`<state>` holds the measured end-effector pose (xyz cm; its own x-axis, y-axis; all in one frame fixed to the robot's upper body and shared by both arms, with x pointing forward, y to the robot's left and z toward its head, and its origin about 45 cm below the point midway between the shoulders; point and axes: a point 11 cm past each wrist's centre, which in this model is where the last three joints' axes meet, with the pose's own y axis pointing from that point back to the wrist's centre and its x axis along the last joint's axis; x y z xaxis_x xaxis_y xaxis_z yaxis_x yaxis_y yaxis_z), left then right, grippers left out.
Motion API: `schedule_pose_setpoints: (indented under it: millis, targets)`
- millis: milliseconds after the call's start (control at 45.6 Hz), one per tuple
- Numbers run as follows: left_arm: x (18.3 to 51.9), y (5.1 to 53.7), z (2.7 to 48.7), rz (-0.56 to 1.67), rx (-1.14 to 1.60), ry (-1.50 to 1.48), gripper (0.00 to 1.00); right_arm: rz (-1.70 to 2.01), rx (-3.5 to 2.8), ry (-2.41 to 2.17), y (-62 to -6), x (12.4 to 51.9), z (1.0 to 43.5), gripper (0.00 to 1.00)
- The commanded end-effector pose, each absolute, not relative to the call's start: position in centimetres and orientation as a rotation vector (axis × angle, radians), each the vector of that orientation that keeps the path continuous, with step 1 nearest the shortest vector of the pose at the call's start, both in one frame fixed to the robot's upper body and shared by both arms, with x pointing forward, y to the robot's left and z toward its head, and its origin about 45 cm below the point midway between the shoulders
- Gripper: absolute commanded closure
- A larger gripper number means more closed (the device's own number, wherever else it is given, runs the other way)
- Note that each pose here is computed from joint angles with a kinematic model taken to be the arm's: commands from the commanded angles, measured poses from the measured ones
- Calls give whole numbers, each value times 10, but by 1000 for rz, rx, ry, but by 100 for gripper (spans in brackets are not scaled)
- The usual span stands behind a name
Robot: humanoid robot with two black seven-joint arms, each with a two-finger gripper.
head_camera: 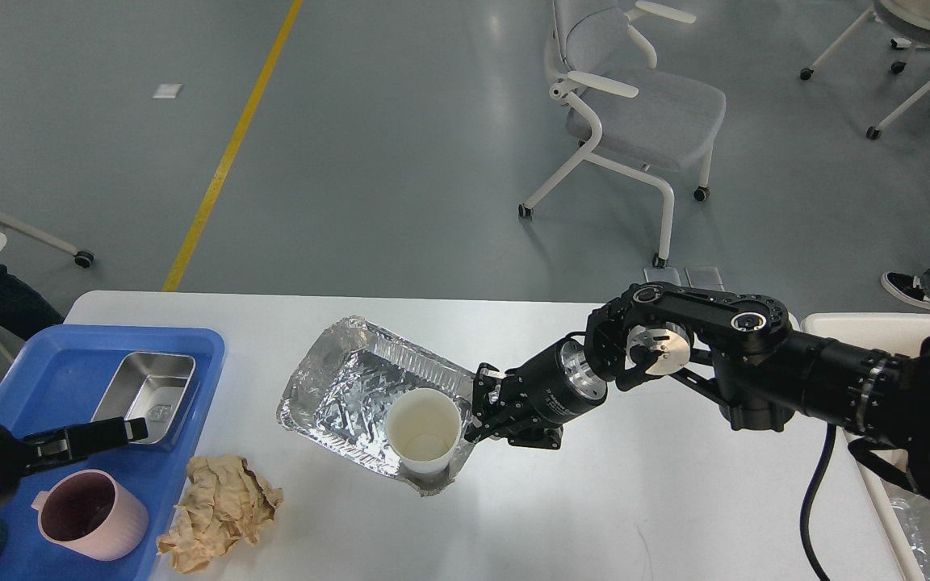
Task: Tidy desktop
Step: 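Move the left gripper down to the crumpled paper towel and grasp it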
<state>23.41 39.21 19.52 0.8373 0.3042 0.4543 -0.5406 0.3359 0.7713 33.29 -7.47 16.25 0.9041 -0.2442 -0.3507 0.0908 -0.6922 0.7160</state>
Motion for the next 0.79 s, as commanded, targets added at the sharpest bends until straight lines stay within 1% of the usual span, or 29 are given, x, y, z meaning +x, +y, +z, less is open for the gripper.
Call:
schedule_pose_setpoints:
  millis: [0, 88, 241, 461, 636, 768]
  targets:
    - [241, 374, 178, 514, 1101, -240, 9, -546, 2273, -111, -75, 333, 163, 100]
    - [243, 370, 168, 487, 1138, -235, 9, -546, 2278, -111, -74, 333, 164, 100]
    - [250, 342, 148, 417, 1150, -271, 10, -550, 2278, -109, -74, 333, 163, 100]
    - [248, 316, 127, 356, 1146, -286, 10, -554, 2280, -113, -75, 333, 163, 100]
    - [239, 309, 114, 291, 1186, -303, 9, -554, 2282, -114, -74, 333, 163, 100]
    - [243, 309, 118, 289, 1189, -320, 10, -556, 2280, -117, -76, 333, 162, 100]
